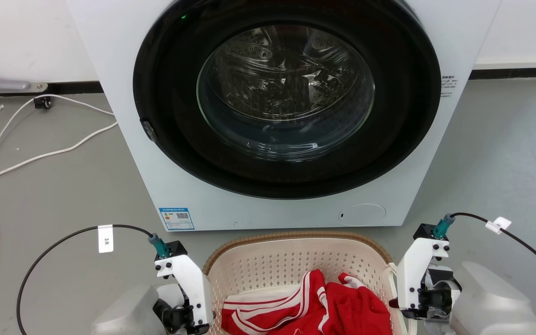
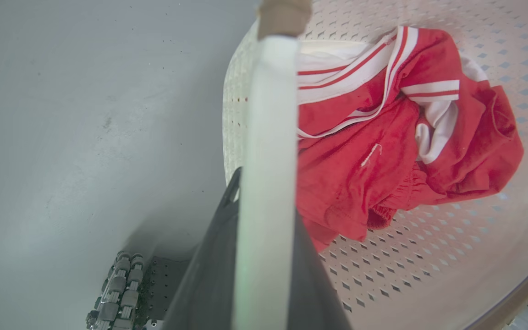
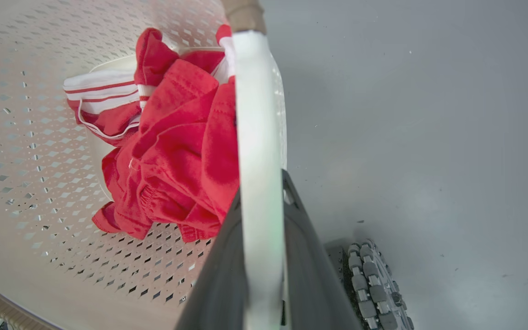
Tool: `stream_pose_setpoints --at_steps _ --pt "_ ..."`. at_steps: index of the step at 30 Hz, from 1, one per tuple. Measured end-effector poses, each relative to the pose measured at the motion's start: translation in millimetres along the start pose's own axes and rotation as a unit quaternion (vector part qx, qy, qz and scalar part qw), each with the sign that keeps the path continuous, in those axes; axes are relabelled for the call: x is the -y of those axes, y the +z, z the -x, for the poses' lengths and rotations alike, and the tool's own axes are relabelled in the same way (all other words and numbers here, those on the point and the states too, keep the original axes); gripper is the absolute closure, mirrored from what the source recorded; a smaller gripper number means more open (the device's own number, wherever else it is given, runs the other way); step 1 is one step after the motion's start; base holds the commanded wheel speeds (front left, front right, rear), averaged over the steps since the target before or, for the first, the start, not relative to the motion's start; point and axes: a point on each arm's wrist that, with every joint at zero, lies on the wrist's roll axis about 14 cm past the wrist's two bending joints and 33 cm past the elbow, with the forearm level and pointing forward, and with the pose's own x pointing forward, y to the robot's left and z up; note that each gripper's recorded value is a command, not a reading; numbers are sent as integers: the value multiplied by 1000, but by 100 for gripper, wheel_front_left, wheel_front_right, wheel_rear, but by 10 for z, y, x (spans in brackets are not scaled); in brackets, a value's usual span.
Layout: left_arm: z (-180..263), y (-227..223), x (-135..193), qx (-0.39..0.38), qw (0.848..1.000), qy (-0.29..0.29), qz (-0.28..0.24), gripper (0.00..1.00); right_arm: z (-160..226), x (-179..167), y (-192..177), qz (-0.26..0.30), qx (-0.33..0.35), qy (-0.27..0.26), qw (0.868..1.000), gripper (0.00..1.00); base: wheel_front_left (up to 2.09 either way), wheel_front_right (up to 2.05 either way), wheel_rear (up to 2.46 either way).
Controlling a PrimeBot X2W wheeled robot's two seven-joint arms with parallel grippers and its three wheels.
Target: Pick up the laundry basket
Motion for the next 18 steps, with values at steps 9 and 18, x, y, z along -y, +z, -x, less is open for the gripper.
stream_pose_setpoints --at_steps 9,18 --pt "1 2 -2 2 1000 0 0 100 4 -2 15 1 1 -1 1000 100 0 0 0" --pt "1 5 -1 4 1000 -1 2 100 5 0 19 -1 2 0 1000 100 0 0 0"
